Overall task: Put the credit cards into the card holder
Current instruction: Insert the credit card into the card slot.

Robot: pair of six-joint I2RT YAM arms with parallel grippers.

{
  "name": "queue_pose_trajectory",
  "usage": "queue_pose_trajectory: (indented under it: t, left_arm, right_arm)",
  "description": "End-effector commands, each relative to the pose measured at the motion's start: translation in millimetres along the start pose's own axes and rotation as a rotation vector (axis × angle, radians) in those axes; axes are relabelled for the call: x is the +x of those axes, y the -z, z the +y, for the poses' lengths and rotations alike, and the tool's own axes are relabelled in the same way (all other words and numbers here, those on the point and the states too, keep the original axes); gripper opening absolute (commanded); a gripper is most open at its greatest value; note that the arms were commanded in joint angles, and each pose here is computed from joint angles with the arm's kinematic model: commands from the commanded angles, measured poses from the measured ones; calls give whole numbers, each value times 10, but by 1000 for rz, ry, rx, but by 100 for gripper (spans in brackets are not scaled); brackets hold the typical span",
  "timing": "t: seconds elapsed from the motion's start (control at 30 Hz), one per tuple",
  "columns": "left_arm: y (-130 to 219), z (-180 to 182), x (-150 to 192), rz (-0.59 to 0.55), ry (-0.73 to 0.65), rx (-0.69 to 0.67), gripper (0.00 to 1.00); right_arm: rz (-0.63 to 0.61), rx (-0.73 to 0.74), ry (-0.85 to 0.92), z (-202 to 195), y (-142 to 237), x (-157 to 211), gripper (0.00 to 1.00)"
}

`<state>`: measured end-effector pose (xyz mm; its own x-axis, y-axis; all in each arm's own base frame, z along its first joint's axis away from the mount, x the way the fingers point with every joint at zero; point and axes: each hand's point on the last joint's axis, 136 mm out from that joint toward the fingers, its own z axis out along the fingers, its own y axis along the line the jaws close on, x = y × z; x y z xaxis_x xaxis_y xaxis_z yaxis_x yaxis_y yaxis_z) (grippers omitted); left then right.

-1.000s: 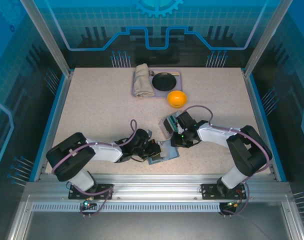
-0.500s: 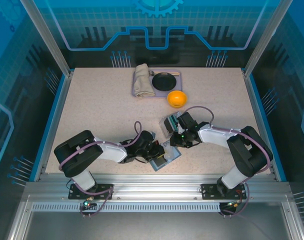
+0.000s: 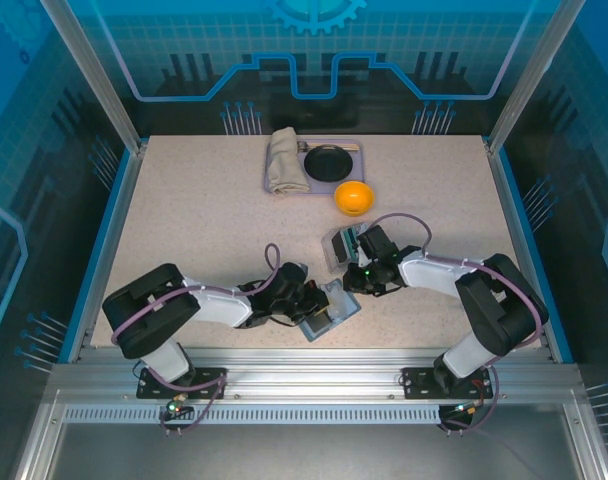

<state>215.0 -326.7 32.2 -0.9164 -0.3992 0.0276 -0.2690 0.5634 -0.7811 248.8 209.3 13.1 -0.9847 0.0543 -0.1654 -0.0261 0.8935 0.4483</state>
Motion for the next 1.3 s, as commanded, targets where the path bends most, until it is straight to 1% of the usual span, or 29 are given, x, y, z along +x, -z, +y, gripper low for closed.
queue_pose_trajectory:
  t: [0.0,0.1,0.33,0.7,0.83,1.0,1.1,1.2,1.27]
  left_arm:
    - [-49,174,-10,-31,30,-41,0]
    - [-2,227,-28,-52,42,-47,0]
    - [30,281,4,-41,39,-65,0]
    - [128,334,-4,-54,16,-99,0]
    - [56,221,-6,-40,7,-77,0]
    - [-66,85,-63,-55,45,-14,0]
    - [-165,-42,-35,-29,38,14,0]
    - [-212,-31,-5,-16,41,6,0]
    - [-203,11,-2,-18,52,-1,3]
  right_arm:
    - [203,44,-144,-237,-75,540,9]
    - [201,54,-155,-272,-78,541,8]
    - [195,63,-177,-338,-81,541,6]
    - [184,39,-176,-312,-37,533,6]
    - [188,11,-176,-252,-40,523,7]
    - [178,3,-173,-215,14,502,7]
    - [179,-4,-160,-178,34,471,9]
    - [173,-3,-151,-163,45,444,12]
    - [171,0,-146,-159,50,428,15]
